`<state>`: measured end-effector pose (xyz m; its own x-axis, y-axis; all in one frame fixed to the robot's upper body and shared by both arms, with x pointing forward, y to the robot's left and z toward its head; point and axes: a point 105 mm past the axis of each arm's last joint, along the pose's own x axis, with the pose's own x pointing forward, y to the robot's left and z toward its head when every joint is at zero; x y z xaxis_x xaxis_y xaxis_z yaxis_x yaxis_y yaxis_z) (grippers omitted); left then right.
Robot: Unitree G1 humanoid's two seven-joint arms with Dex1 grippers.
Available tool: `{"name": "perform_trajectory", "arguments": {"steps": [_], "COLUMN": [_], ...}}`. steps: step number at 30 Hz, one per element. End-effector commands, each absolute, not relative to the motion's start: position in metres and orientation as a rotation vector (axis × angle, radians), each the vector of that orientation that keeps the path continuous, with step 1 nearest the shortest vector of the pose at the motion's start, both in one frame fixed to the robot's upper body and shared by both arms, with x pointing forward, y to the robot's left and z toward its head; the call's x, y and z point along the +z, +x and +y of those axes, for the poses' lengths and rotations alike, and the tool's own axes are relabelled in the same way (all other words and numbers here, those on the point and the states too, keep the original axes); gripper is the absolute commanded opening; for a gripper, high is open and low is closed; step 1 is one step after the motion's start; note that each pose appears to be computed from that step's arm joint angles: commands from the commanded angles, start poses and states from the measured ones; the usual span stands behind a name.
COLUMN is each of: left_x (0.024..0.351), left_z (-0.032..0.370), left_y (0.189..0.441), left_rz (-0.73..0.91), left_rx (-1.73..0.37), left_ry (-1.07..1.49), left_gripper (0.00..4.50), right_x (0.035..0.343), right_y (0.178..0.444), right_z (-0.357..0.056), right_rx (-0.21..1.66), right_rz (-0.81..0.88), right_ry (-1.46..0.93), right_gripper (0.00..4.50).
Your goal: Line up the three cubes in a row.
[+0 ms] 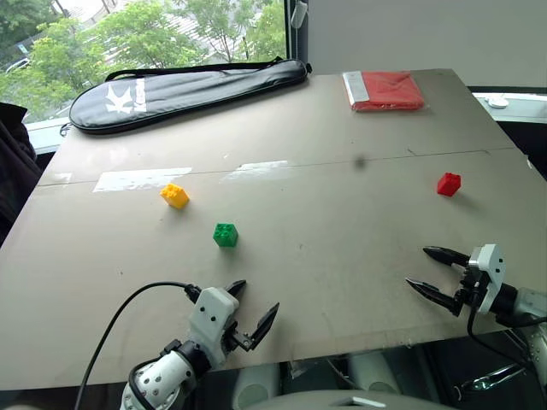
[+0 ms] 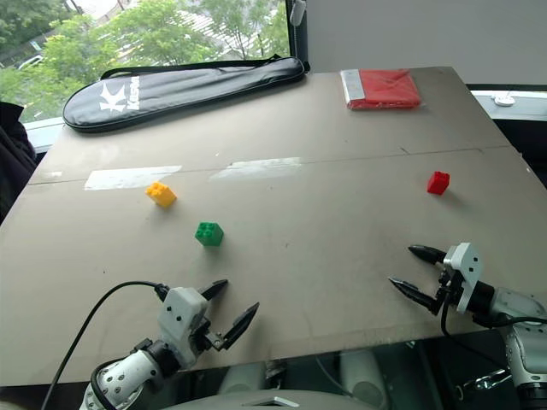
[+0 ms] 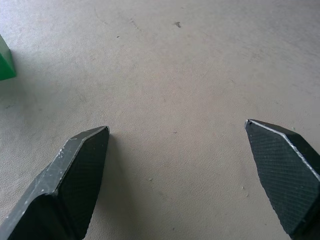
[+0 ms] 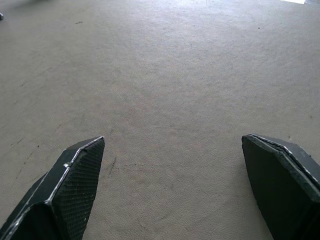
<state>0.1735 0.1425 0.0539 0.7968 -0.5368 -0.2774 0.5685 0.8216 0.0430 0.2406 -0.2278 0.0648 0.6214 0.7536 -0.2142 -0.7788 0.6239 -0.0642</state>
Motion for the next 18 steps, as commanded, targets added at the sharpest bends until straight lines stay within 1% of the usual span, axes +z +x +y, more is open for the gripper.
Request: {"name": "perform_trajectory", "arguments": {"steps": [1, 7, 18], "left_x": [0.054, 0.052, 0.052], "left_z": [0.144, 0.145, 0.145], "left_y": [0.176, 0.179, 0.175], "left_rz": [0.256, 0.255, 0.271], "left_rx": [-0.605, -0.611, -0.639], "left_ry": [0.128, 0.119, 0.117], "left_gripper": [4.45, 4.45, 4.45], "right_x": [0.07, 0.064, 0.06], "right_y": [0.242, 0.241, 0.235], "right_z": [-0.227, -0.231, -0.234], "right_rx": [0.875, 0.861, 0.855], "right_rz": [0.137, 0.14, 0.151], "right_ry": [-0.173, -0.173, -0.17], "right_gripper": [4.5, 4.5, 4.5]}}
